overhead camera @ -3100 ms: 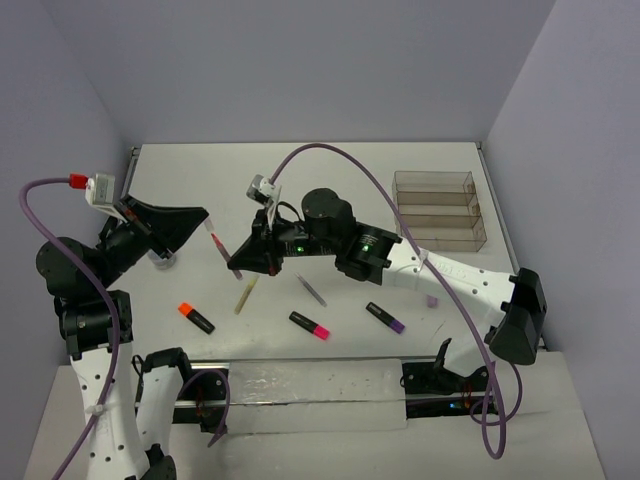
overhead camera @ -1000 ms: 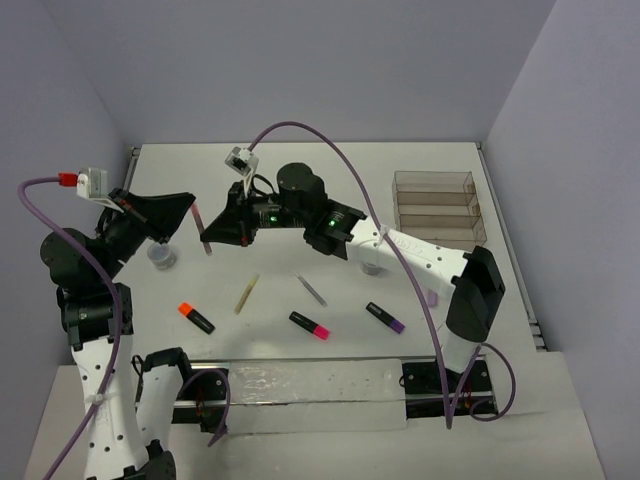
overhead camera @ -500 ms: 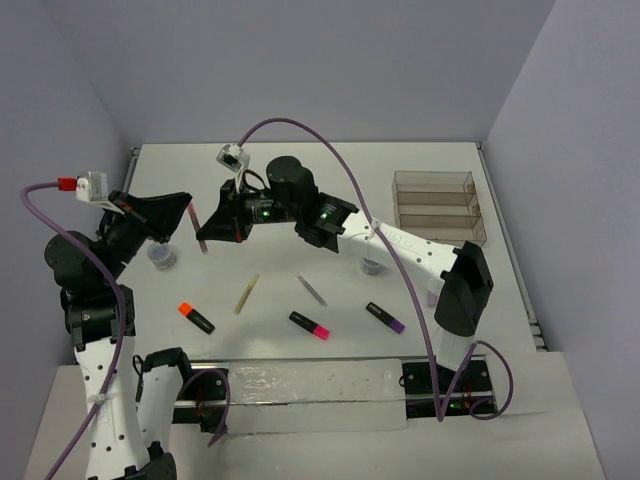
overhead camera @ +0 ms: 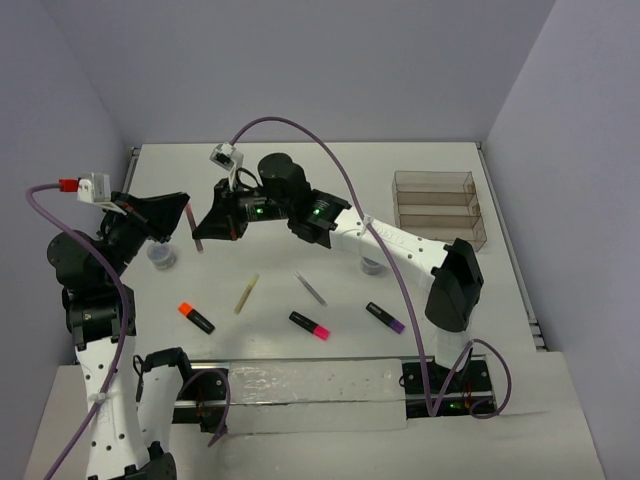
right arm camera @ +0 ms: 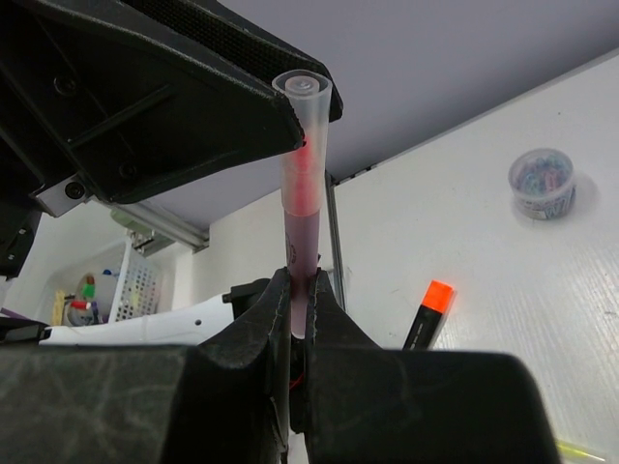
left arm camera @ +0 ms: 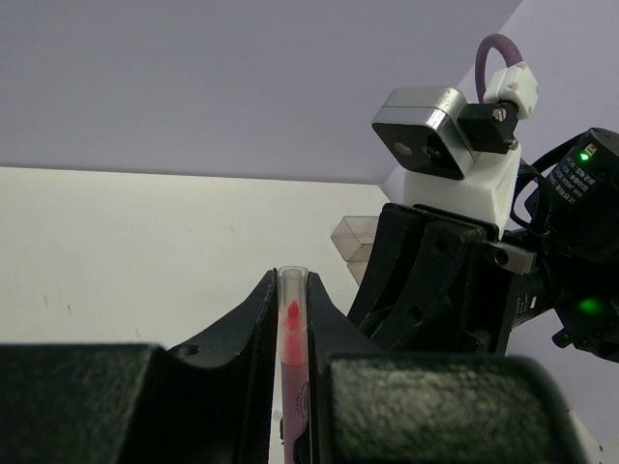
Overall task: Sort the stationery into containers
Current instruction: Close the pen cap on the pen, then place the pen in the storage box.
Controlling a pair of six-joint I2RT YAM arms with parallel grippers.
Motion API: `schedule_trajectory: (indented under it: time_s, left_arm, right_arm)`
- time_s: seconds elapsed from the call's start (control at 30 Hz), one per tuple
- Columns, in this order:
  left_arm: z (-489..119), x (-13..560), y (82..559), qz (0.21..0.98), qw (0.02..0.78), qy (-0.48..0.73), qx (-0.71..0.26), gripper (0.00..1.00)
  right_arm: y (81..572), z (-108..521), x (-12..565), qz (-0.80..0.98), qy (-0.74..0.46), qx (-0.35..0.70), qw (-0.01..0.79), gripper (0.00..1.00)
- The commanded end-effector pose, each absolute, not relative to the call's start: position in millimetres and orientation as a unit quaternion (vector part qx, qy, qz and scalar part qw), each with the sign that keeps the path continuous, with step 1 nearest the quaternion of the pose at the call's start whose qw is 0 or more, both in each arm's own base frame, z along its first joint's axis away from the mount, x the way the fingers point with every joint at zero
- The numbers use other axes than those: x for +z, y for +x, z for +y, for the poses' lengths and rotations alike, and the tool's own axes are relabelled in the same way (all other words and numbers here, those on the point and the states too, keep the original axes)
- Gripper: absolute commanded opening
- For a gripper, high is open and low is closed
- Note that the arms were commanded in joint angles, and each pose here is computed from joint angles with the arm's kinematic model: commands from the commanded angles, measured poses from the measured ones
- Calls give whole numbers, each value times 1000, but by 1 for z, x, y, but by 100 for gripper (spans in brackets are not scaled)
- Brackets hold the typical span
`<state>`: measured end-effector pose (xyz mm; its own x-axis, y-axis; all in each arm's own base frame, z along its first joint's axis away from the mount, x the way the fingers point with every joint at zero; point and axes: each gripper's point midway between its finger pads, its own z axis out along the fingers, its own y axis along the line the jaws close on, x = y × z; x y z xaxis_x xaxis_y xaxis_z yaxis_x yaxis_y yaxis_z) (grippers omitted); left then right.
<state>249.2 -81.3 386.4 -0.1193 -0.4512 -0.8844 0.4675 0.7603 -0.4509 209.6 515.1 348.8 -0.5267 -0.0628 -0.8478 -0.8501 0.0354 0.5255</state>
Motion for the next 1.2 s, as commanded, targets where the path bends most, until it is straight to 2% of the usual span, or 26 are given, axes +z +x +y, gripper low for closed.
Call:
schedule_trajectory:
  time_s: [0.0,0.17,0.23,0.3,0.4,0.67,0.8,0.97,1.1,1.17]
  left_arm:
    - [-105,341,229,721,563,11,-405,0]
    - [-105,349,228,716,569,12,-405,2]
    - [-105,355,228,713,574,17,-404,9]
    - [-105,356,230,712,574,14,-403,26]
    - [-104,358,231,712,576,11,-402,43]
    - [-106,380,227,698,588,22,-407,68]
    - [-110,386,222,694,588,37,-414,71]
    - [-104,384,224,700,598,33,-389,72]
    - [-80,365,242,721,614,-10,-321,72]
    - [-61,349,251,742,612,-43,-270,72]
  right_arm:
    - [242,492,485,500,-325,626,503,0]
    - [238,492,464,511,-319,633,486,0]
    - [237,492,462,511,-322,635,482,0]
    - [235,493,459,513,-323,639,474,0]
    - [235,494,446,522,-321,640,463,0]
    - [242,489,424,545,-308,629,461,0]
    - [250,486,416,557,-297,625,459,0]
    - [287,446,414,586,-249,608,475,0]
    - [350,380,399,650,-153,540,512,0]
    - [388,322,366,713,-49,470,519,0]
